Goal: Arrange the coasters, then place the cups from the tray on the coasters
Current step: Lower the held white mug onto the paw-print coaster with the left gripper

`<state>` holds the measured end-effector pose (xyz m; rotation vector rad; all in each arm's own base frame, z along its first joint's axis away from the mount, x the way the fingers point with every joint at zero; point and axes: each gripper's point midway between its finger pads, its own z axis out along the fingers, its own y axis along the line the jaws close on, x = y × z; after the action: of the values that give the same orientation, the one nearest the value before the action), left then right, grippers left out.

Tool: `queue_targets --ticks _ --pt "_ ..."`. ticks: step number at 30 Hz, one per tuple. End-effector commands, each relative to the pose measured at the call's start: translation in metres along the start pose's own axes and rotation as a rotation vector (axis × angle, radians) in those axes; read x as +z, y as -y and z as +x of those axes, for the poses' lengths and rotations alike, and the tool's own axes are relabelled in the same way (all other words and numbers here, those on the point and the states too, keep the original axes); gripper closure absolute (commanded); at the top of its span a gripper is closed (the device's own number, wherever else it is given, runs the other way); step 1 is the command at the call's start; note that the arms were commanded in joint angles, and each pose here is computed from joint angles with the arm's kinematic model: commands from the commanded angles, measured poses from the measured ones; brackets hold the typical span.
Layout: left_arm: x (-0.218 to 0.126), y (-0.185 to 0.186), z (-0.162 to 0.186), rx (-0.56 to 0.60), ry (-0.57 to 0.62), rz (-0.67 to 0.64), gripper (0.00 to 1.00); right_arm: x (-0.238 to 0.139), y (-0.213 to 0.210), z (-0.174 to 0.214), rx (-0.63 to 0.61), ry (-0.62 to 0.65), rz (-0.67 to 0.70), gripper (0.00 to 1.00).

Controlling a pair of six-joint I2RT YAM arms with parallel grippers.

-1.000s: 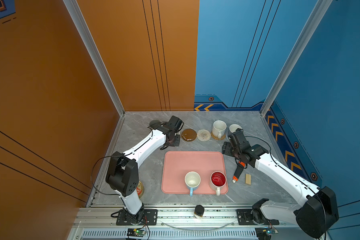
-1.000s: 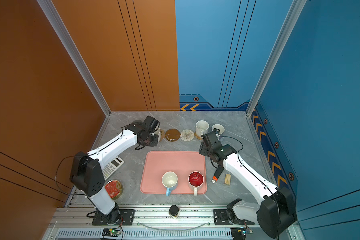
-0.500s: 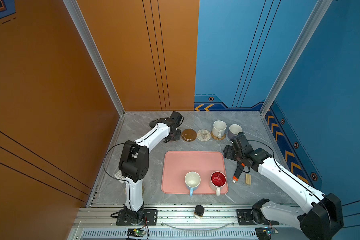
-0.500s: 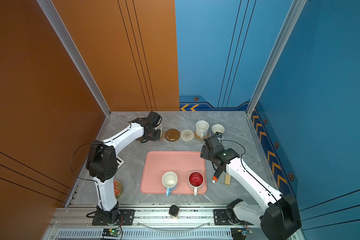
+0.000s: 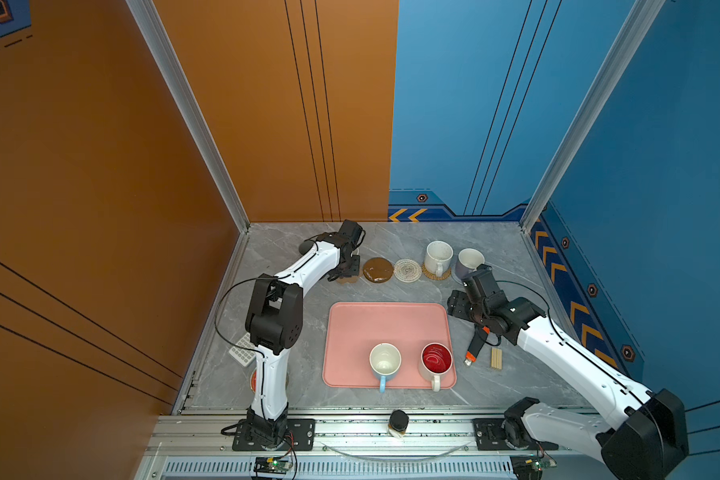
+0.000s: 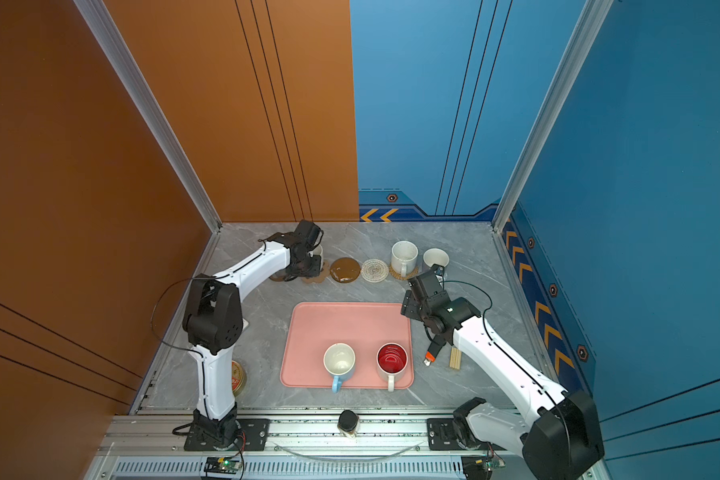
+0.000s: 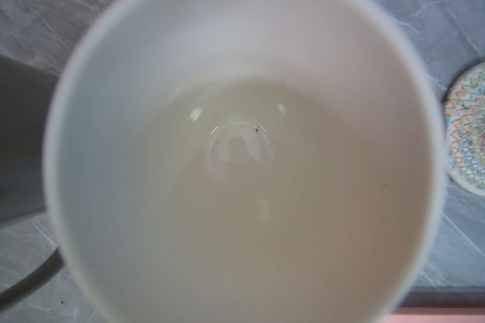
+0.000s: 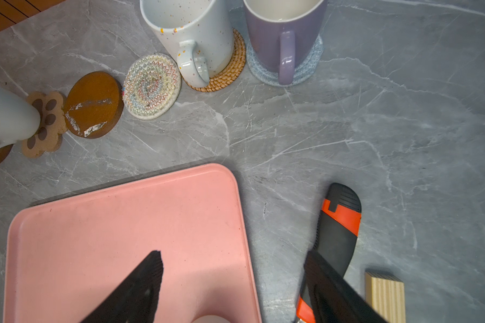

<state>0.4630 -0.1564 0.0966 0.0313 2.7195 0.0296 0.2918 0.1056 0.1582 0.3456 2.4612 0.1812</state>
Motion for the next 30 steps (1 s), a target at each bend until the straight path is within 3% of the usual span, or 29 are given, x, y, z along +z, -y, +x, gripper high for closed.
queue_targets --ticks 1,30 --pt "-0.008 0.003 -0.023 -0.01 0.06 0.029 1.0 -0.004 0.008 0.008 0.016 -0.02 0.016 0.21" --pt "0.011 -0.003 -0.016 -0.016 0.018 0.026 1.0 -0.002 0.009 0.008 0.016 -0.03 0.024 0.21"
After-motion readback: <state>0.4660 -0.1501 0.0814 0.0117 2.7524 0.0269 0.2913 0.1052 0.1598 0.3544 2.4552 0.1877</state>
